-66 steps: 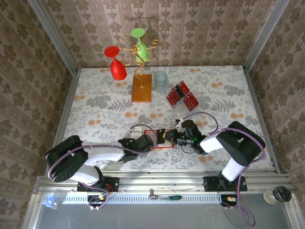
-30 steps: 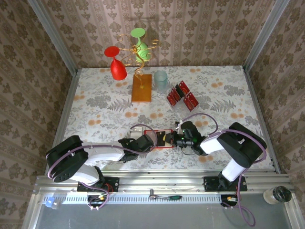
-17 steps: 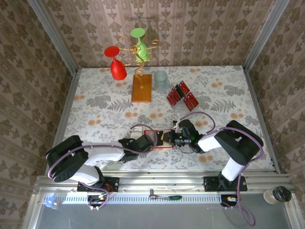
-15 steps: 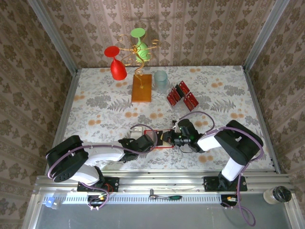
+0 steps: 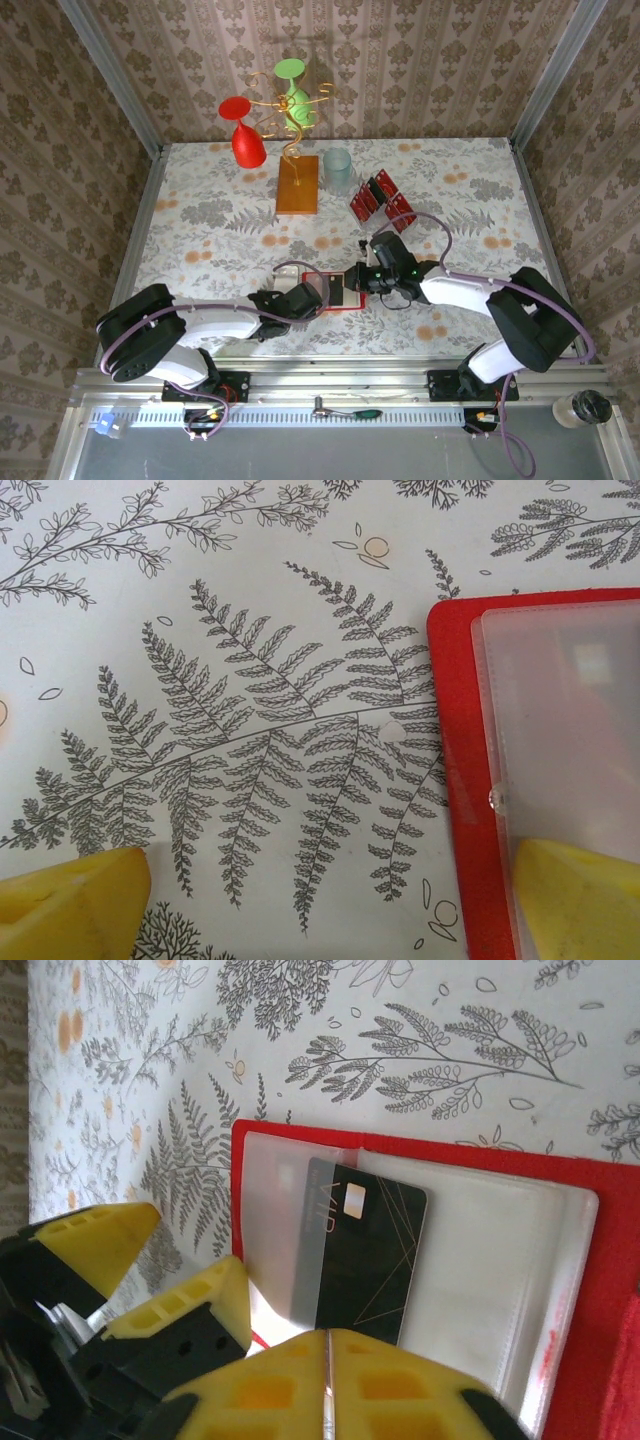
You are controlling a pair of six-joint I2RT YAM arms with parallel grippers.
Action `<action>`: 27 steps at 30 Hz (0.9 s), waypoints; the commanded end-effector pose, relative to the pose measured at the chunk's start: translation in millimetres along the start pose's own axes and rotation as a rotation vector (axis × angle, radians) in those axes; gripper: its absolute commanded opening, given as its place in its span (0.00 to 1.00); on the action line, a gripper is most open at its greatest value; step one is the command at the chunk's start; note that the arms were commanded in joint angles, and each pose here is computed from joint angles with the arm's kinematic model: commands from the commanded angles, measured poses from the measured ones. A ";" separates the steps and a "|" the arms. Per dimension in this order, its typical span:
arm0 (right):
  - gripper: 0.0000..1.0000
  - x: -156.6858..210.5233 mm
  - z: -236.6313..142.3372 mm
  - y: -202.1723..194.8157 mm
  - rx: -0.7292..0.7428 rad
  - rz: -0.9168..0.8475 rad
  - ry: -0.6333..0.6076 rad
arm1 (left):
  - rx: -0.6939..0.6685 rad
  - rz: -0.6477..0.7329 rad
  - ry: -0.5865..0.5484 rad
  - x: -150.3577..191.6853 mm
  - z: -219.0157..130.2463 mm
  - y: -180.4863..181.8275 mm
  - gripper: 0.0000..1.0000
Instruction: Put the credit cards into the card holder
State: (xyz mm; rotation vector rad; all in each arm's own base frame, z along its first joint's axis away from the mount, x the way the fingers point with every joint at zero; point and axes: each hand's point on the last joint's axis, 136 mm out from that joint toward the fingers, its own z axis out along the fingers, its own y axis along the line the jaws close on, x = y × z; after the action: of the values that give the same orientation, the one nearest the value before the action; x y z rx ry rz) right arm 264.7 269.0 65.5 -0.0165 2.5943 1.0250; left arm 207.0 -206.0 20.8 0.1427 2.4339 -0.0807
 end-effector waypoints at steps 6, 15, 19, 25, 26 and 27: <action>0.00 7.2 20.8 -9.2 0.063 -0.010 0.095 | -0.027 0.003 0.005 9.2 1.7 10.4 0.95; 0.00 17.8 47.4 -9.7 0.079 -0.011 0.166 | -0.008 -0.009 -0.011 3.6 -4.0 8.8 0.95; 0.00 21.9 57.7 -5.3 0.079 -0.011 0.188 | 0.003 -0.026 -0.034 -5.4 -11.8 8.9 0.95; 0.00 22.5 68.5 6.2 0.058 -0.005 0.198 | -0.001 -0.047 -0.064 -15.4 -20.0 17.6 0.95; 0.00 21.5 68.0 8.2 0.055 -0.007 0.194 | -0.003 -0.048 -0.063 -15.7 -20.1 19.3 0.95; 0.00 20.9 66.7 9.4 0.053 -0.006 0.192 | -0.005 -0.050 -0.062 -15.5 -20.1 20.8 0.95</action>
State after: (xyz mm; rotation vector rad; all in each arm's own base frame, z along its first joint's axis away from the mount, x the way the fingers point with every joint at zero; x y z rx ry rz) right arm 270.6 317.8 22.9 -0.1219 2.7577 0.9847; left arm 209.3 -201.1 49.6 0.0811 2.3714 -0.1687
